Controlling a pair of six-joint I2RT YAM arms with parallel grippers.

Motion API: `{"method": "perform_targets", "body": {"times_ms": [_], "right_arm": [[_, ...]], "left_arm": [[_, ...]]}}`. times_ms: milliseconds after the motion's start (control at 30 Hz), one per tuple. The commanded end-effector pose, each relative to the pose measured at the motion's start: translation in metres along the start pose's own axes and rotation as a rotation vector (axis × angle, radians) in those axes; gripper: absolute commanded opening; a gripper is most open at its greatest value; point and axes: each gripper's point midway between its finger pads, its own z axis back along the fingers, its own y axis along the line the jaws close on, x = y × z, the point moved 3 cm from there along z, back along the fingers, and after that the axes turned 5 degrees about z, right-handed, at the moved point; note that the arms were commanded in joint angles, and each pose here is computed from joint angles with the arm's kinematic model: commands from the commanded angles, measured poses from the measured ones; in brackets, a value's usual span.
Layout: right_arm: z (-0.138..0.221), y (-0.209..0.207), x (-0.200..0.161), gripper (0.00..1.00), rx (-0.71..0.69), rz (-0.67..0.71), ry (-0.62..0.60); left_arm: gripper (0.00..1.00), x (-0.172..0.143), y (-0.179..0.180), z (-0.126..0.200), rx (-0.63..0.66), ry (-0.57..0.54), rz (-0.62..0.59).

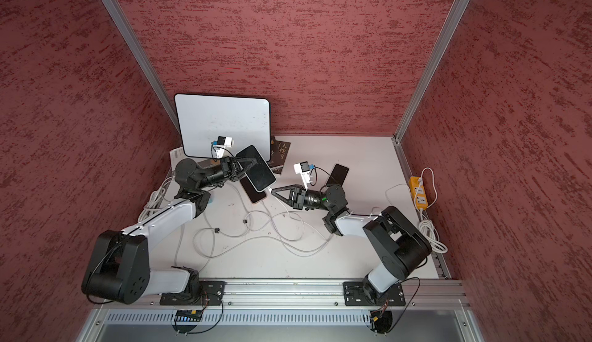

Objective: Plug the charging cable into the phone
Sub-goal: Insert the charging cable into the phone.

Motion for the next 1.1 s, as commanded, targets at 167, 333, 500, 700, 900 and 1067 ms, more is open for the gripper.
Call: {"method": "perform_targets", "body": {"times_ms": [167, 333, 500, 700, 900, 1067], "right_arm": [[0.000, -0.003, 0.013, 0.00, -0.007, 0.012, -0.060], [-0.003, -0.005, 0.015, 0.00, -0.007, 0.005, -0.063], [-0.004, -0.005, 0.018, 0.00, -0.005, 0.007, -0.069], [-0.005, -0.004, 0.021, 0.00, -0.004, 0.008, -0.080], [-0.007, -0.006, 0.023, 0.00, -0.007, 0.008, -0.089], [-0.007, -0.007, 0.026, 0.00, -0.008, 0.011, -0.098]], "left_arm": [[0.00, -0.011, -0.015, 0.000, -0.042, 0.022, -0.077], [0.00, -0.014, -0.015, -0.002, -0.047, 0.030, -0.079], [0.00, -0.019, -0.011, -0.006, -0.043, 0.046, -0.078], [0.00, -0.025, -0.005, -0.008, -0.037, 0.055, -0.075], [0.00, -0.029, 0.000, -0.008, -0.031, 0.061, -0.069], [0.00, -0.033, 0.004, -0.007, -0.022, 0.068, -0.065]]}}
